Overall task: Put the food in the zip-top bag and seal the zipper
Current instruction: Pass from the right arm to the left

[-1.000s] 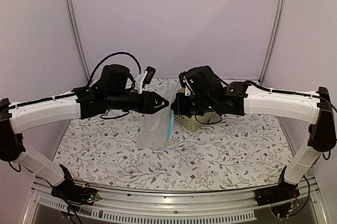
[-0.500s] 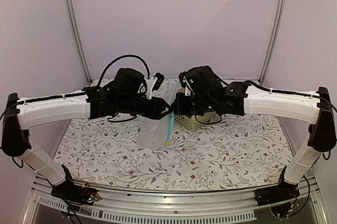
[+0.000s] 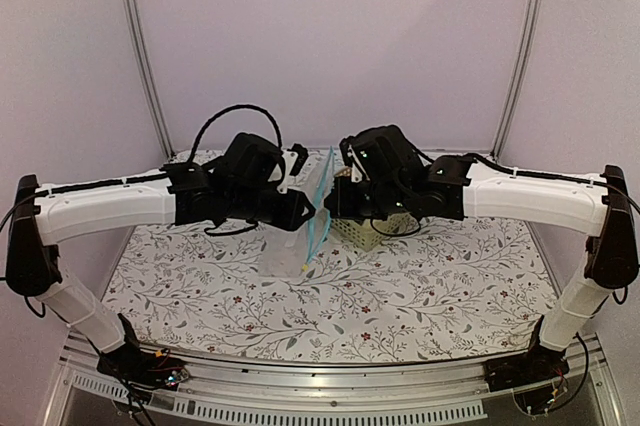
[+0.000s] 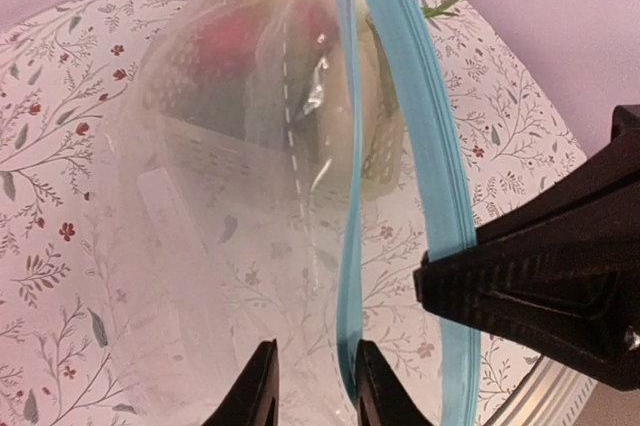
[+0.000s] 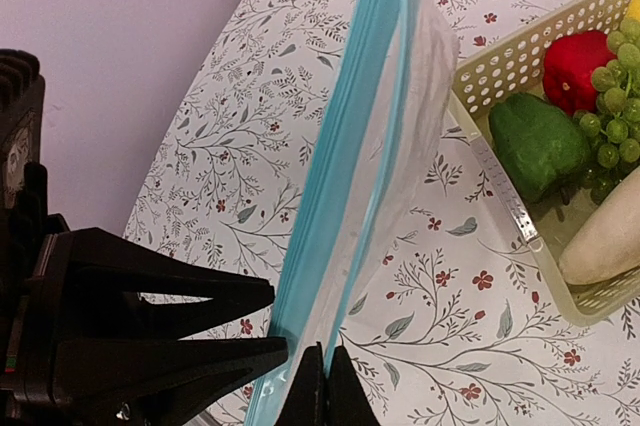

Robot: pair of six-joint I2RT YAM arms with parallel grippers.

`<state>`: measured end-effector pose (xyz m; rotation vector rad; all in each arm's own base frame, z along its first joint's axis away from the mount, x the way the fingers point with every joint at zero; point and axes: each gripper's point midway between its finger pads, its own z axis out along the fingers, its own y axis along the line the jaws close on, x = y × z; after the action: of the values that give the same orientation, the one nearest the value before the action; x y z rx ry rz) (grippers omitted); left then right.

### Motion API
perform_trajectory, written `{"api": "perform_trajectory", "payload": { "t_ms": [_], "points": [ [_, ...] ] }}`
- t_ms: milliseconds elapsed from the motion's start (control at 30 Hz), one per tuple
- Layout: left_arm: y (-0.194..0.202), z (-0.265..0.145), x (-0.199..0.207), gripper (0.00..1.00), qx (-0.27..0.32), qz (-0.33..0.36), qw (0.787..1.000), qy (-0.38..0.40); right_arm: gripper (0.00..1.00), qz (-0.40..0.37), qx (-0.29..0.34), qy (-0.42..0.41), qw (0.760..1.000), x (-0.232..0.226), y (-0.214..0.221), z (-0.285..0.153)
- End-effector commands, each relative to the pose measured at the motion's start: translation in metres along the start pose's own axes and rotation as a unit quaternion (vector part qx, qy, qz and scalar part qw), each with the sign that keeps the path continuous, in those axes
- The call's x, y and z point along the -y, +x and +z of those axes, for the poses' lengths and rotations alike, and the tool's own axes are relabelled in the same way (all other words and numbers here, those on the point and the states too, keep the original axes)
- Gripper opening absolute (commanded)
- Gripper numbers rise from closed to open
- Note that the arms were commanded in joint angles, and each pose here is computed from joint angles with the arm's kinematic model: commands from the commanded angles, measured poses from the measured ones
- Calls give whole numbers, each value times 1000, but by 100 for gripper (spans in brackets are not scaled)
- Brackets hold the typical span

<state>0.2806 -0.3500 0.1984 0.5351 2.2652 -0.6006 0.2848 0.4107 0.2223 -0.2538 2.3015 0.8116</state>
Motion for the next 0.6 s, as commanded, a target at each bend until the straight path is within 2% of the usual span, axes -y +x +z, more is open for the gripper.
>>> {"api": "perform_trajectory", "payload": {
  "t_ms": [0, 200, 567],
  "points": [
    [-5, -1, 9, 24, 8, 4, 1000, 8, 0, -6, -2, 13, 1000, 5, 3, 4],
    [-9, 6, 16, 15, 9, 4, 1000, 19, 0, -7, -5, 11, 1000, 4, 4, 4],
    [-19, 11, 15, 13, 20, 9, 1000, 7, 0, -8, -12, 10, 1000, 5, 8, 6]
  ]
}}
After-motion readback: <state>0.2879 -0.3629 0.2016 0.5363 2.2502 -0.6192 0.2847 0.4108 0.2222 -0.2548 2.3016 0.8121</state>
